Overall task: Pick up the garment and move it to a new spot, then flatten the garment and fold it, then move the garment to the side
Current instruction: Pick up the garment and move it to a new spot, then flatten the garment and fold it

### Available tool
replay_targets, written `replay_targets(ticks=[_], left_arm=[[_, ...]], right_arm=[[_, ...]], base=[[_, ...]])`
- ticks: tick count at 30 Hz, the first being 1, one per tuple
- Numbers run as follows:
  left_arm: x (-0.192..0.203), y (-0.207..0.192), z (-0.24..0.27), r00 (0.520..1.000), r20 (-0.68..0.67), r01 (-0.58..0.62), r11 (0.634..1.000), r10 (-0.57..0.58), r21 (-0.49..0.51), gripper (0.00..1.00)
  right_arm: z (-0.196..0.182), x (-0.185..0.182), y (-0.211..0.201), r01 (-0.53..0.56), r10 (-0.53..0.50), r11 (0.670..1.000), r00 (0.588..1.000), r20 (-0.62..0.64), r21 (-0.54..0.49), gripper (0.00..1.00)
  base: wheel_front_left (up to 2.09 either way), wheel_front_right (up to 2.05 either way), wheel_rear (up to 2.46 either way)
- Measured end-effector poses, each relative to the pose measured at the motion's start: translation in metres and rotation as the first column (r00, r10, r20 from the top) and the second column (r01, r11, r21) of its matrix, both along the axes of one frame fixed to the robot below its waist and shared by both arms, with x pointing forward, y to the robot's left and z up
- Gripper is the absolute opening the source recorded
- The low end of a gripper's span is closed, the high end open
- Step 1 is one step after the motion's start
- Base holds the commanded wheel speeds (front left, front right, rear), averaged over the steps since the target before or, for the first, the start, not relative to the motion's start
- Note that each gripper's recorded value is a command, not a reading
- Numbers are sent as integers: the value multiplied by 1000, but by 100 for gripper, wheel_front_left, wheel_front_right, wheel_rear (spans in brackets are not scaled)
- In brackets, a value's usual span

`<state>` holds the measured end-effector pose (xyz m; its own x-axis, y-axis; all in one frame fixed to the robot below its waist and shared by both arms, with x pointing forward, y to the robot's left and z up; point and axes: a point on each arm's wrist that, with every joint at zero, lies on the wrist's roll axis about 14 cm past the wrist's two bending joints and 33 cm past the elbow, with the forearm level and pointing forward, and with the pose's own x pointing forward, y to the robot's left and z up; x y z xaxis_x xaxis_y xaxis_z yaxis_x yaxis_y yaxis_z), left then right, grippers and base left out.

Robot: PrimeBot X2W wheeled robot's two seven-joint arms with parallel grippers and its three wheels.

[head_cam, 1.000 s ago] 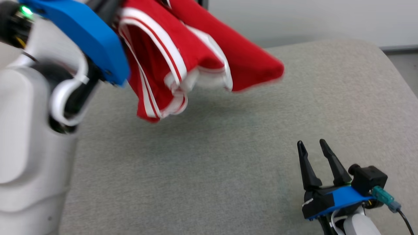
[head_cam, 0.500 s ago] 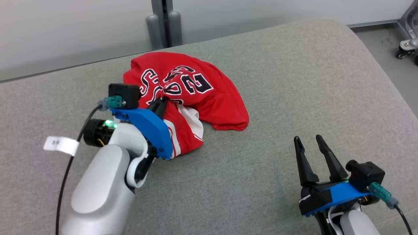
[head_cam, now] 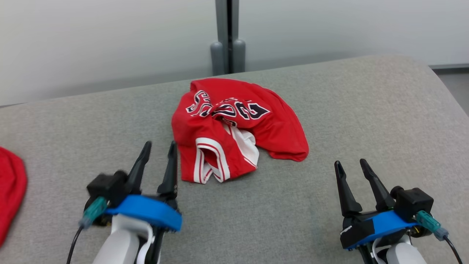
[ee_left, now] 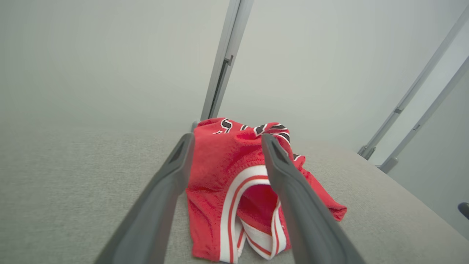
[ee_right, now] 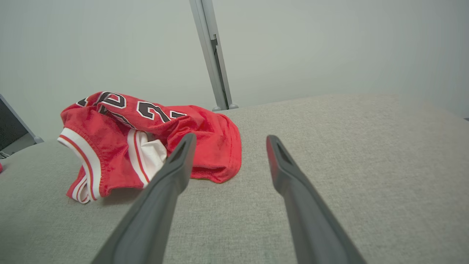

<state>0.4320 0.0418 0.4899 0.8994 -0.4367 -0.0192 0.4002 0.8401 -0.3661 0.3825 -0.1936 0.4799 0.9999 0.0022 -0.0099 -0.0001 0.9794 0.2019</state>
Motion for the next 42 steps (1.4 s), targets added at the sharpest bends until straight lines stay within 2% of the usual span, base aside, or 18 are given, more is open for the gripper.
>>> replay_targets(ticks=[7,14,24,28,36,42], left_arm=[[-30,70,-7,973,55,-226,970,222,84,100],[-54,117,-10,932,92,-361,916,350,174,100],[-62,129,-15,920,93,-392,899,381,196,100],[-60,126,-23,926,71,-377,903,370,206,100],[-45,123,-25,935,77,-356,910,347,214,100],[-37,123,-27,936,77,-352,911,343,217,100]], right_arm=[[6,-4,11,-38,38,999,999,-1,-10,100],[6,-7,19,-62,62,998,998,-17,-14,100],[-1,-7,25,-85,84,996,995,-48,-12,100],[-3,0,42,-137,137,991,988,-72,-1,100],[-19,46,92,-302,301,953,924,-235,33,100],[-52,74,103,-328,325,943,873,-364,56,100]], base=[[0,0,0],[0,0,0],[0,0,0],[0,0,0],[0,0,0],[0,0,0]])
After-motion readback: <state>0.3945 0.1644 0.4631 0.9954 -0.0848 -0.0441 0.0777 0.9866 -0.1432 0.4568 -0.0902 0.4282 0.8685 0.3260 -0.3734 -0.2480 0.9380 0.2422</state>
